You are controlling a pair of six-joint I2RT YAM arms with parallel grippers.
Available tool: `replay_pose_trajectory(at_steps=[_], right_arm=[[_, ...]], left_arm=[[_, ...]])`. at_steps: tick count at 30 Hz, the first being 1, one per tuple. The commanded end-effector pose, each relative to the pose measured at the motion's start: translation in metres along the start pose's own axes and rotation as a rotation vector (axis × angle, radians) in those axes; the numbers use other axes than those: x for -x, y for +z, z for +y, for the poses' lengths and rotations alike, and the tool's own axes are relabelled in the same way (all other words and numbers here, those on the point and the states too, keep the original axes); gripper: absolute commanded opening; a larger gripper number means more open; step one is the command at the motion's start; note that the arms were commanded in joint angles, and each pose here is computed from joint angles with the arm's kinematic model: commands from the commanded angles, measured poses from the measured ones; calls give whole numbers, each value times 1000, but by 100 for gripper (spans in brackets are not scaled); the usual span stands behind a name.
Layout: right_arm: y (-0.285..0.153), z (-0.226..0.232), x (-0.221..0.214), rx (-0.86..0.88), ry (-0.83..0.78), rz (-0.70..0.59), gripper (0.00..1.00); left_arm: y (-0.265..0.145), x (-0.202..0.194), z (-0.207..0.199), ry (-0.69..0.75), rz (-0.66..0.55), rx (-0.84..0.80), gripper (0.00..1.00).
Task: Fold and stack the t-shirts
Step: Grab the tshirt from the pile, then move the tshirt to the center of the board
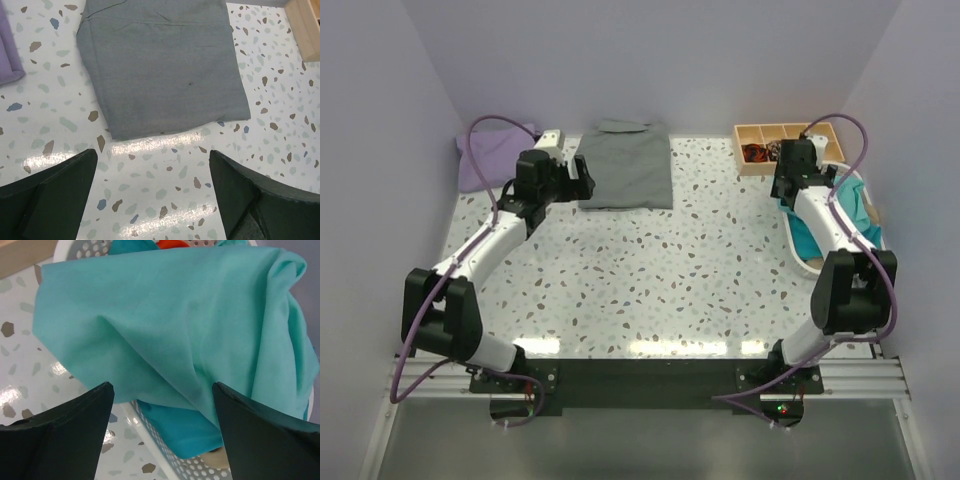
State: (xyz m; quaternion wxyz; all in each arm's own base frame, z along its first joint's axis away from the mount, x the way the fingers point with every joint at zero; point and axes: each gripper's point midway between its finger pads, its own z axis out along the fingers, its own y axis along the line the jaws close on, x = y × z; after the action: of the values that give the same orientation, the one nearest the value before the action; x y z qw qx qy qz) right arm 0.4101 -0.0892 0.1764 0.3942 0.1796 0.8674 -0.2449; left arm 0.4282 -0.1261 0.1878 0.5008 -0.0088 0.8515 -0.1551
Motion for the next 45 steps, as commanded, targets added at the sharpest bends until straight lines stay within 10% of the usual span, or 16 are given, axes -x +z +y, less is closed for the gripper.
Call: replay_pose_trajectory(at_steps=[1, 5, 7, 14, 23, 35, 39, 45], right_arm=[[11, -1, 23, -32, 56, -51, 81], [20, 7, 21, -26, 49, -41, 49], [19, 11, 25, -4, 66, -55, 0], [-34, 36, 48, 324, 146, -206, 0], [-248, 82, 106, 1170, 63, -412, 0], [-475, 95, 68, 1923, -234, -472, 0], [-470, 102, 50, 1948, -235, -428, 0], [-294, 170, -39, 1378, -176, -21, 0]], left_arm=[[7, 10, -16, -13, -51, -83, 98], [10, 8, -18, -16, -49, -99, 95], [11, 8, -17, -19, -49, -98, 93], [13, 7, -19, -19, -45, -107, 82], [3, 20, -24, -37, -77, -119, 73], [-64, 60, -2, -79, -219, 56, 74], [-95, 72, 14, -75, -291, 145, 82], [-92, 49, 14, -61, -227, 119, 84]])
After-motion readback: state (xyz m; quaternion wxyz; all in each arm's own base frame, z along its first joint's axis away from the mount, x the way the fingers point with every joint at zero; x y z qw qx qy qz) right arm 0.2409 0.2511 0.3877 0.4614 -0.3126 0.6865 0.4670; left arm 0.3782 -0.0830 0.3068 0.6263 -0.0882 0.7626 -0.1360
